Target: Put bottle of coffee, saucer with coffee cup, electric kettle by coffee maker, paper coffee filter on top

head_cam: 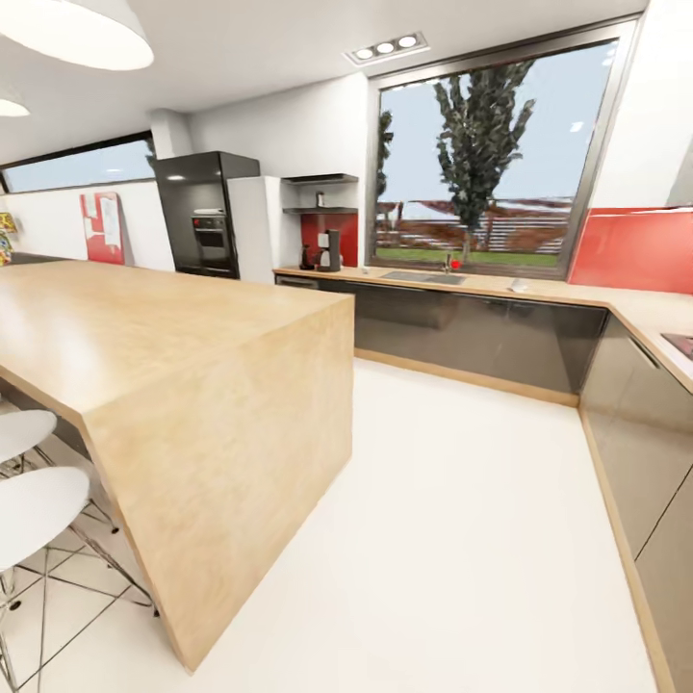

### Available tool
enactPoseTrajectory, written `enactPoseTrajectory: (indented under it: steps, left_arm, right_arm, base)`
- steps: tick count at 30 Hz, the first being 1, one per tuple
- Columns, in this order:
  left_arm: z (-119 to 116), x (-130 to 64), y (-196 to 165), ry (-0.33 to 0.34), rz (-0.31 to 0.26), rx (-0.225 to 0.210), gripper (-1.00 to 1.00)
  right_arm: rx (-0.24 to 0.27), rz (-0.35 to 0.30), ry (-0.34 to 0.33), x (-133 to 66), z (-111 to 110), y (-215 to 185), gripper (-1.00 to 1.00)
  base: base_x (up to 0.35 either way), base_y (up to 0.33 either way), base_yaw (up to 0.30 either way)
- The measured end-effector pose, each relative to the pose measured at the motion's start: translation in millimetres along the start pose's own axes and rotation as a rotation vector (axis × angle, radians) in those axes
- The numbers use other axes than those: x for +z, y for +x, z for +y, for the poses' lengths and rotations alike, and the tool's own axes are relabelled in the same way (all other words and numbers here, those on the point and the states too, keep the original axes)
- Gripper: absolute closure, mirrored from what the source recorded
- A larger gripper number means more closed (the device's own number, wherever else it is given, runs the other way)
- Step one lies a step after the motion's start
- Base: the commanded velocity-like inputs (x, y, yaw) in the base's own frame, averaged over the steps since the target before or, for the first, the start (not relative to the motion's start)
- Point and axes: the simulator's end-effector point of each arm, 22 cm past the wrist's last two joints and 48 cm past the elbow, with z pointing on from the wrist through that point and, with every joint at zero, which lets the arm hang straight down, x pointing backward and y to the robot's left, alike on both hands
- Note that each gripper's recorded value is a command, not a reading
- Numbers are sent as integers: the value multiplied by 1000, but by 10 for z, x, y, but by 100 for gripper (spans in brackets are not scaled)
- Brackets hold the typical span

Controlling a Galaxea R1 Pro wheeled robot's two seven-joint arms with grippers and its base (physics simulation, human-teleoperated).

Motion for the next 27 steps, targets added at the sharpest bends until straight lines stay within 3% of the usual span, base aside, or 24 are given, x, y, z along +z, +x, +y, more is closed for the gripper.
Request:
enactPoseTrajectory:
  steps: [8, 21, 27]
  left_arm:
    - [0, 0, 0, -1, 0, 0, -100]
    - [6, 1, 0, -2, 0, -1, -100]
    - [7, 0, 0, -2, 0, -1, -100]
  right_arm:
    - [-1, 2, 1, -6, -9, 12, -100]
    - [-2, 2, 1, -6, -9, 14, -100]
    - [-2, 2, 1, -6, -8, 15, -100]
  base:
    - [299, -136, -27]
    - [291, -167, -228]
    - [282, -168, -74]
